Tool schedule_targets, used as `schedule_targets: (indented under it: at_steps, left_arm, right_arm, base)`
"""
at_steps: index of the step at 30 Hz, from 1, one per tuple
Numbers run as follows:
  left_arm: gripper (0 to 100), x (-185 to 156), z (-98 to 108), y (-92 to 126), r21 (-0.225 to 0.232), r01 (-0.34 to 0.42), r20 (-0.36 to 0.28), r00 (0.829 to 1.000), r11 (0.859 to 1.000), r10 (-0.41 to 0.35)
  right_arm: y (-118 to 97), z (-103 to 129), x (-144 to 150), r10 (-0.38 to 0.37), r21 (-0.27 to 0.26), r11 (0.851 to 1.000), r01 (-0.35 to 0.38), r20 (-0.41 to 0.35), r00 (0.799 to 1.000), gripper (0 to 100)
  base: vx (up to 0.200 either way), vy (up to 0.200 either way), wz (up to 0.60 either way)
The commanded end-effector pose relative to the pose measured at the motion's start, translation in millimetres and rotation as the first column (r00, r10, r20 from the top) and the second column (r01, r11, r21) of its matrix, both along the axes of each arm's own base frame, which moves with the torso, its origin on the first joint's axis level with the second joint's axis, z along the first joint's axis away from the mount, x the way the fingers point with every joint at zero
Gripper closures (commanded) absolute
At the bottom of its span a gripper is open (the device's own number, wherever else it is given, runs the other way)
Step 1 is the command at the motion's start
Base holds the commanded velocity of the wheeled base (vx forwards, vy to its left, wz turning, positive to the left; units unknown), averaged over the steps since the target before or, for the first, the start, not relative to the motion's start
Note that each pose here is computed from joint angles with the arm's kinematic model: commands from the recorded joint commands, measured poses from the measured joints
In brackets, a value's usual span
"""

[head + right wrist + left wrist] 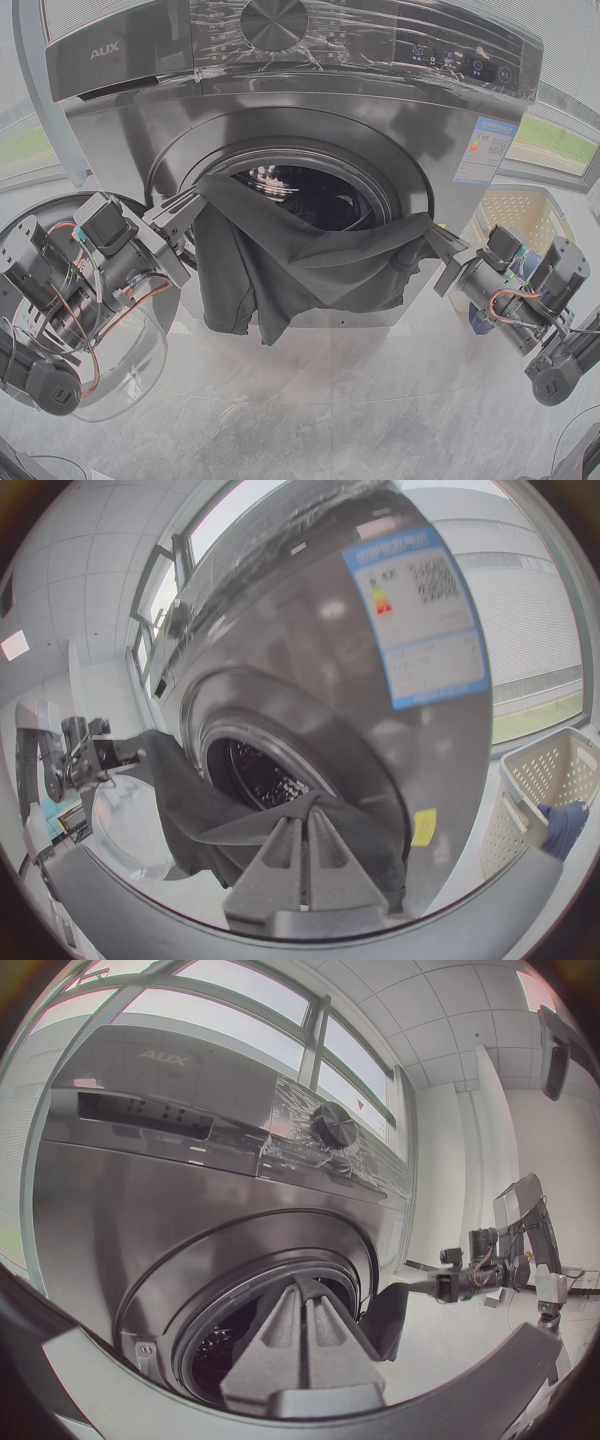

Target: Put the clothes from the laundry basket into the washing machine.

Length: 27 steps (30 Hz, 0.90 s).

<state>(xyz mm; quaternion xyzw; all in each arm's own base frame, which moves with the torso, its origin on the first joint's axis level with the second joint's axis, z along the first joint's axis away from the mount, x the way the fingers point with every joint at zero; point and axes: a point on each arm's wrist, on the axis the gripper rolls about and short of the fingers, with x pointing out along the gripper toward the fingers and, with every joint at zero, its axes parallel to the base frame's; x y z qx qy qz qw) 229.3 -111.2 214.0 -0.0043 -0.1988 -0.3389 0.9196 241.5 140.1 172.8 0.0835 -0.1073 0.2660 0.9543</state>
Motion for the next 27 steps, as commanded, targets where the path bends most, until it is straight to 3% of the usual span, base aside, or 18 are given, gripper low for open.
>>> schedule_targets:
  at_steps: [1,27]
  left_arm:
    - [100,-4.8,-5.2,2.3,0.011,-0.001,-0.017,1.000,1.000,0.001]
    - [100,-3.1,6.9,22.4,-0.003,-0.065,0.027,0.998,0.998,0.065]
  right_arm:
    - [-5.4,21.9,-3.9,-0.013,0.044,0.999,0.010,0.075,0.997,100]
    - [-16.4,42.1,-11.2,-0.040,0.074,0.997,0.030,0.139,0.990,100]
  base:
    - [0.000,0.000,0.00]
    - [0.000,0.000,0.00]
